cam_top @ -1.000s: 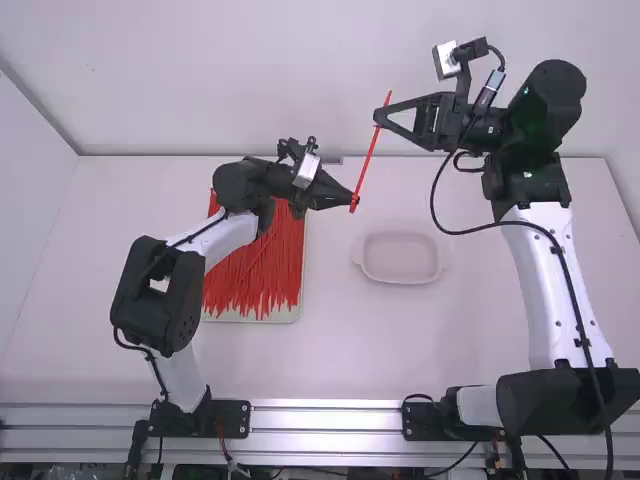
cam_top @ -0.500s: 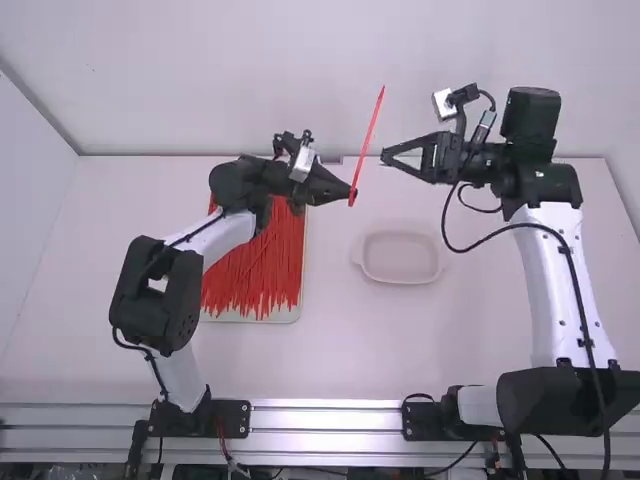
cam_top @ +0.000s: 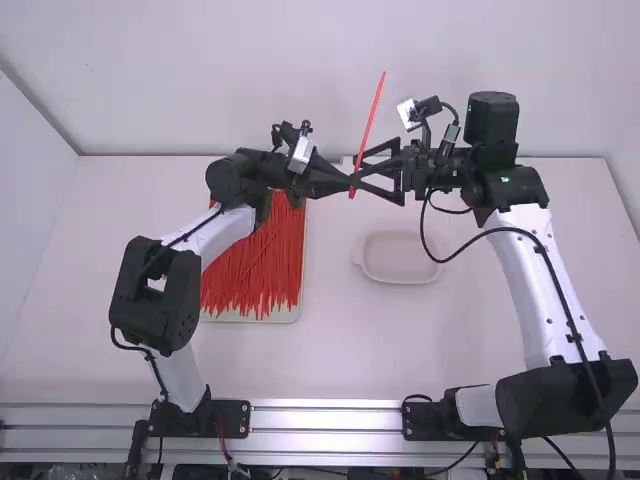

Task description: Fasten the cable tie

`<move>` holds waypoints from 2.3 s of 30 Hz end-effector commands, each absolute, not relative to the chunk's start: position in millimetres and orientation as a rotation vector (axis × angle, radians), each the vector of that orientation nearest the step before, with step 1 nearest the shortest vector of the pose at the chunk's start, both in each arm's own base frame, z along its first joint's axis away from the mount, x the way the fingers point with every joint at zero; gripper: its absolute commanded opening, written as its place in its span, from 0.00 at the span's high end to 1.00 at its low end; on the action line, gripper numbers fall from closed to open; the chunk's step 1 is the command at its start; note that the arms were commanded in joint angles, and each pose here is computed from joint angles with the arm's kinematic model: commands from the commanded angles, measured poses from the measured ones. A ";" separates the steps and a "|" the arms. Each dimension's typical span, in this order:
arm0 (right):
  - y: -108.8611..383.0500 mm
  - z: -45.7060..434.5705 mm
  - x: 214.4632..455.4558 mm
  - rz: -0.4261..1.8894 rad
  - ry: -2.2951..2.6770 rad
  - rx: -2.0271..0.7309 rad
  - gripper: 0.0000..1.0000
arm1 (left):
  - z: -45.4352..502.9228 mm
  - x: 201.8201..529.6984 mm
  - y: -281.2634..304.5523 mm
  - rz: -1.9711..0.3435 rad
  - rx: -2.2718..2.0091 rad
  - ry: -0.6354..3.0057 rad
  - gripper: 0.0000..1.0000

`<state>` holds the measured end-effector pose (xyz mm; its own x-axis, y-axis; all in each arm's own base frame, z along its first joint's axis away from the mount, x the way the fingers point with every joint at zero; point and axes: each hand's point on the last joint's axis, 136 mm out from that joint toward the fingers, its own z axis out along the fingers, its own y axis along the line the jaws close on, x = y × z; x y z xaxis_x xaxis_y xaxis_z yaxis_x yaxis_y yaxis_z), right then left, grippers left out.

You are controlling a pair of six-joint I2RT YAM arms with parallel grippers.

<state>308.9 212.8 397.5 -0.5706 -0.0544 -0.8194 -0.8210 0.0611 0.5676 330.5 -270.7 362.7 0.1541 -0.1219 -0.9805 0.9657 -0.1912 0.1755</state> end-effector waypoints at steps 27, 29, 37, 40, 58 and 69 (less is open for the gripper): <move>218.1 394.9 313.2 1.595 1.740 -0.835 1.00 | 373.1 330.4 -270.4 -1.262 1.340 0.884 0.98; 218.2 395.0 312.9 1.597 1.741 -0.835 1.00 | 373.3 330.5 -270.4 -1.263 1.338 0.884 0.98; 217.9 393.7 312.0 1.595 1.739 -0.842 1.00 | 372.9 332.0 -270.1 -1.265 1.334 0.892 0.86; 213.8 389.9 313.1 1.584 1.747 -0.836 1.00 | 371.6 337.7 -266.1 -1.273 1.317 0.922 0.18; 164.3 324.3 332.9 1.272 2.002 -0.695 1.00 | 293.5 419.9 -264.2 -1.340 0.974 1.452 0.01; 139.0 269.2 352.7 1.131 2.115 -0.586 1.00 | 236.9 428.7 -240.5 -1.345 0.848 1.746 0.01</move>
